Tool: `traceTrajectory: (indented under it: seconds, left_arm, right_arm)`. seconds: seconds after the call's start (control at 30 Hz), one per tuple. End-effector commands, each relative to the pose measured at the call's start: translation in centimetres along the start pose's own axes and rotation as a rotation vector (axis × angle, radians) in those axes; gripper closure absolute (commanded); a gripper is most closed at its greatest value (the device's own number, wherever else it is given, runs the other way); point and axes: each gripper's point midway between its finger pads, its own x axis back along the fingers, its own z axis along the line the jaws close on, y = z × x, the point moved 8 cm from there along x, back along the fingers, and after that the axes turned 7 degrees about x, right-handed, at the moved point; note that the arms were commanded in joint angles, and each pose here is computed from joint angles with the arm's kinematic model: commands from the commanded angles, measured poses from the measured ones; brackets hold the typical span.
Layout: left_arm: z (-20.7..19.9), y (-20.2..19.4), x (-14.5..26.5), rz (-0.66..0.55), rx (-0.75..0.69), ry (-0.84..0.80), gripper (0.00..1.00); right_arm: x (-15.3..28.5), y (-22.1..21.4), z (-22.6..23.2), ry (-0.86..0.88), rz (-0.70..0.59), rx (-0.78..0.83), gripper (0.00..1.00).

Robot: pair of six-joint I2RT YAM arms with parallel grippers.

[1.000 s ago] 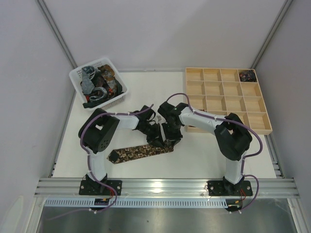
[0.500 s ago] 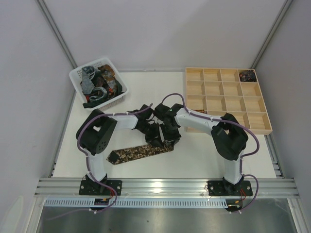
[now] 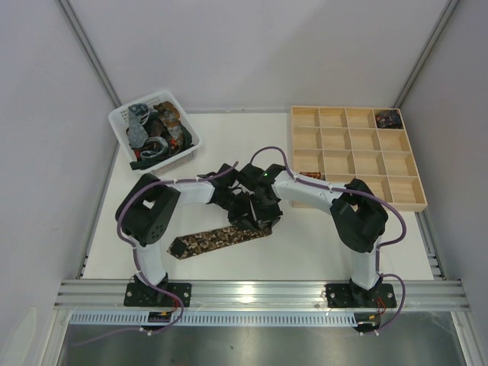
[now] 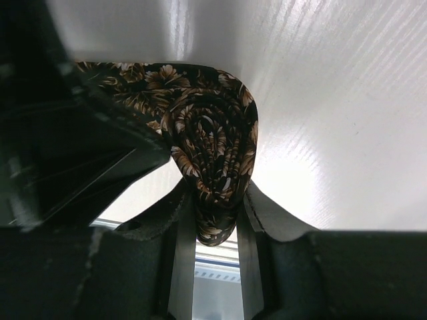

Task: Roll the ties
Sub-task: Roll the tie

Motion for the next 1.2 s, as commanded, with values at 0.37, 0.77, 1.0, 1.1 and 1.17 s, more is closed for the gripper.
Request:
traceTrajectory:
  seconds: [0.37, 0.77, 1.0, 1.1, 1.17]
  left_arm:
    - [-0.2, 1.1, -1.2, 0.008, 0.012, -0.02, 0.95]
    - [0.9, 1.1, 0.1, -0.038, -0.014, 0.06, 0.95]
    - [1.0, 1.1, 0.6, -0.059, -0.031, 0.091, 0.94]
    - [0.7, 0.9, 1.1, -0.07, -0.043, 0.1, 0.92]
    - [0.7, 0.9, 1.3, -0.077, -0.049, 0.106, 0.91]
  right_arm:
    - [3.2, 1.5, 1.5, 0.113, -0.124, 0.009, 0.54]
    - [3.0, 1.2, 2.2, 0.113, -0.106, 0.067, 0.49]
    - [3.7, 1.4, 2.1, 0.113, -0.145, 0.097, 0.42]
    - [3.6, 1.5, 2.2, 0.112, -0.148, 0.103, 0.43]
    - [3.8, 1.7, 2.3, 0.117, -0.162, 0.107, 0.43]
